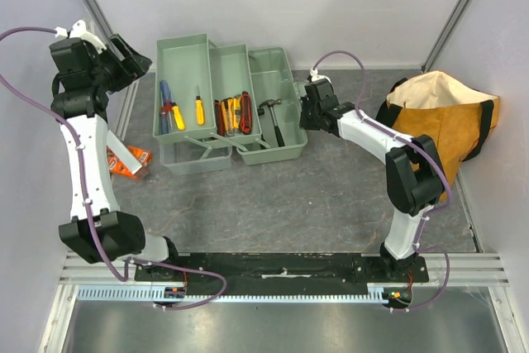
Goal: Pack the tool kit
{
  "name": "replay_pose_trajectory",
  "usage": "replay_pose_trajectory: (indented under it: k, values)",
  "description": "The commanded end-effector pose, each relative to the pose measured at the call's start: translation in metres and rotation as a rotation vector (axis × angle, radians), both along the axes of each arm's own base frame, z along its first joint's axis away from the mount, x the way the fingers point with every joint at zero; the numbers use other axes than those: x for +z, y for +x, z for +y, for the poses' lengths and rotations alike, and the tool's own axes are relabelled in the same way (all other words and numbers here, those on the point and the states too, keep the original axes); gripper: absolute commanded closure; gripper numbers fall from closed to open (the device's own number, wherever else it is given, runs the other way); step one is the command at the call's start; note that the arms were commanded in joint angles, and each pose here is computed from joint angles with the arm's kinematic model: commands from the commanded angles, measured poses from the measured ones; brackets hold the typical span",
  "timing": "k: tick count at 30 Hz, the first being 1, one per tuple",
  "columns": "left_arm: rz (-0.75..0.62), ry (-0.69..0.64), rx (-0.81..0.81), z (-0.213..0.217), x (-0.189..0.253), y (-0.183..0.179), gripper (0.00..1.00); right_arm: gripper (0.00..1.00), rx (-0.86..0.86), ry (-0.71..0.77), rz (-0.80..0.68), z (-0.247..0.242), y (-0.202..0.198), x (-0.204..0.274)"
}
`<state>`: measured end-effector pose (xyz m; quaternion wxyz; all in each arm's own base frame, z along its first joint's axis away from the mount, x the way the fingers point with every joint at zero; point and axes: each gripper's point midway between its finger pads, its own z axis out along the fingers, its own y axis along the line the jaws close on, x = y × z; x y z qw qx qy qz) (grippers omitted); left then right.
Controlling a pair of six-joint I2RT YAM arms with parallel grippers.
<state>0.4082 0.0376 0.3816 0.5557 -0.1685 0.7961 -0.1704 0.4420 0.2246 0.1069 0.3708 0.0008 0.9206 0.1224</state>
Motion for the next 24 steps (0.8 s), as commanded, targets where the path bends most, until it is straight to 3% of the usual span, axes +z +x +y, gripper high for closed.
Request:
replay_pose_trajectory:
  k: [1,4,6,12,16,21,24]
  values:
    - [0.048,-0.024,0.030,0.015,-0.024,0.014,0.16,1.00,-0.095,-0.099,0.090,-0.045,-0.029,-0.016]
    - [0.140,-0.059,0.060,0.025,-0.065,0.018,0.19,1.00,-0.118,-0.093,0.101,-0.050,-0.035,-0.019]
    - [0.218,-0.083,0.173,0.042,-0.097,0.018,0.24,1.00,-0.130,-0.093,0.118,-0.053,-0.039,-0.025]
    - [0.297,-0.113,0.271,0.056,-0.164,0.009,0.29,1.00,-0.157,-0.059,0.149,-0.051,-0.040,-0.034]
    - [0.313,-0.132,0.199,0.046,-0.186,0.010,0.30,1.00,-0.157,-0.061,0.156,-0.051,-0.042,-0.039]
    - [0.394,-0.126,0.061,0.031,-0.222,0.010,0.43,1.00,-0.172,-0.053,0.176,-0.051,-0.043,-0.045]
    - [0.376,-0.141,-0.024,0.018,-0.229,0.009,0.47,1.00,-0.176,-0.044,0.176,-0.051,-0.042,-0.044]
